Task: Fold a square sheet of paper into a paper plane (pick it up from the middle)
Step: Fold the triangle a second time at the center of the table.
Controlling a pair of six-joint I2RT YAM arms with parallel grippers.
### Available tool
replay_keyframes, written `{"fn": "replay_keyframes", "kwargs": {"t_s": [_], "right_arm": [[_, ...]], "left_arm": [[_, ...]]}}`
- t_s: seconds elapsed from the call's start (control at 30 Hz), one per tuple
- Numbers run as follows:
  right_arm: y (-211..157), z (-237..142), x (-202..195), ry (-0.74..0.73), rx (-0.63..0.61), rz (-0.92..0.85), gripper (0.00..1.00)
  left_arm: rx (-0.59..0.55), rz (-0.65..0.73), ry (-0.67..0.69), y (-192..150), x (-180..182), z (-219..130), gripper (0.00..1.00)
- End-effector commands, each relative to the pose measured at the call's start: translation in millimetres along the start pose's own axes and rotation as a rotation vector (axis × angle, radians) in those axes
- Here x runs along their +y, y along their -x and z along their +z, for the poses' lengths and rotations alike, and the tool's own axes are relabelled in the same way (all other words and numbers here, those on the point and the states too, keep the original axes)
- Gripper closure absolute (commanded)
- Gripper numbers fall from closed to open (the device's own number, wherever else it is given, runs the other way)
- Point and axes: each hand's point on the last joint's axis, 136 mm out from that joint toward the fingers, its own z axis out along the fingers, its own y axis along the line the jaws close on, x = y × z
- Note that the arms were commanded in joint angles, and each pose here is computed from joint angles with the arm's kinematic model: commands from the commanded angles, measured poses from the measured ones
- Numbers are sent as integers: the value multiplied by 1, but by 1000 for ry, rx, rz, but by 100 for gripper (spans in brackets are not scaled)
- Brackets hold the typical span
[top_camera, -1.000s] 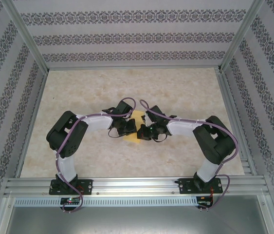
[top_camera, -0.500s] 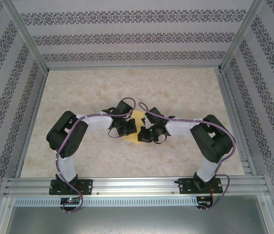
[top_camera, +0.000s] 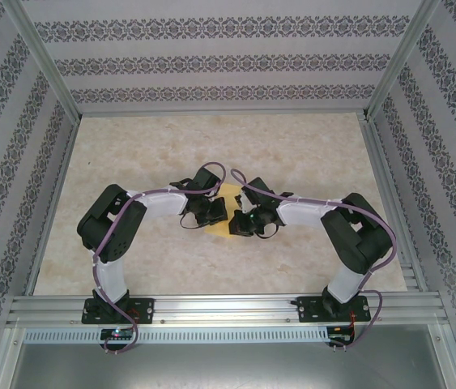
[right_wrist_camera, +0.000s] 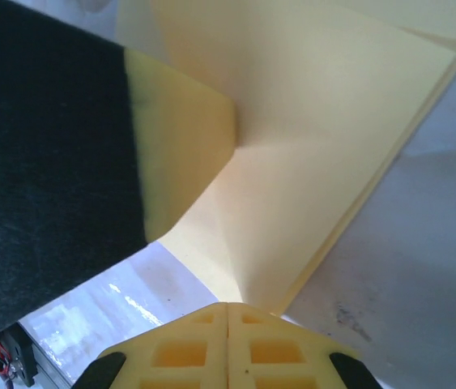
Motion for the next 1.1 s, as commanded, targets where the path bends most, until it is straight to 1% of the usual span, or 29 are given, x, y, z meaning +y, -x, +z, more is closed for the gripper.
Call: {"fn": "replay_keyframes", "kwargs": {"t_s": [0.0,0.13,0.3,0.5,0.67,0.77,0.9,1.07], "right_arm": [[1,5,12,35,3,-22,93],[-4,13,6,20,26,-10,93],[-14,17,-15,-62,54,14,93],[-27,11,-18,-54,71,20,94],[-5,-8,12,50,-19,-16,93],[6,-8,21,79,-49,-26,93],[9,3,15,66,-36,-6,93],[6,11,-4,5,-27,17,94]], "left_arm": [[57,-86,168,-19,54,15,96],[55,-88,165,-19,53,14,97],[55,-89,166,-19,53,14,96],[55,-89,168,-20,54,14,97],[55,-85,160,-19,53,14,97],[55,-82,154,-19,51,14,97],[56,-79,147,-20,49,13,97],[59,-80,134,-20,48,14,97]]}}
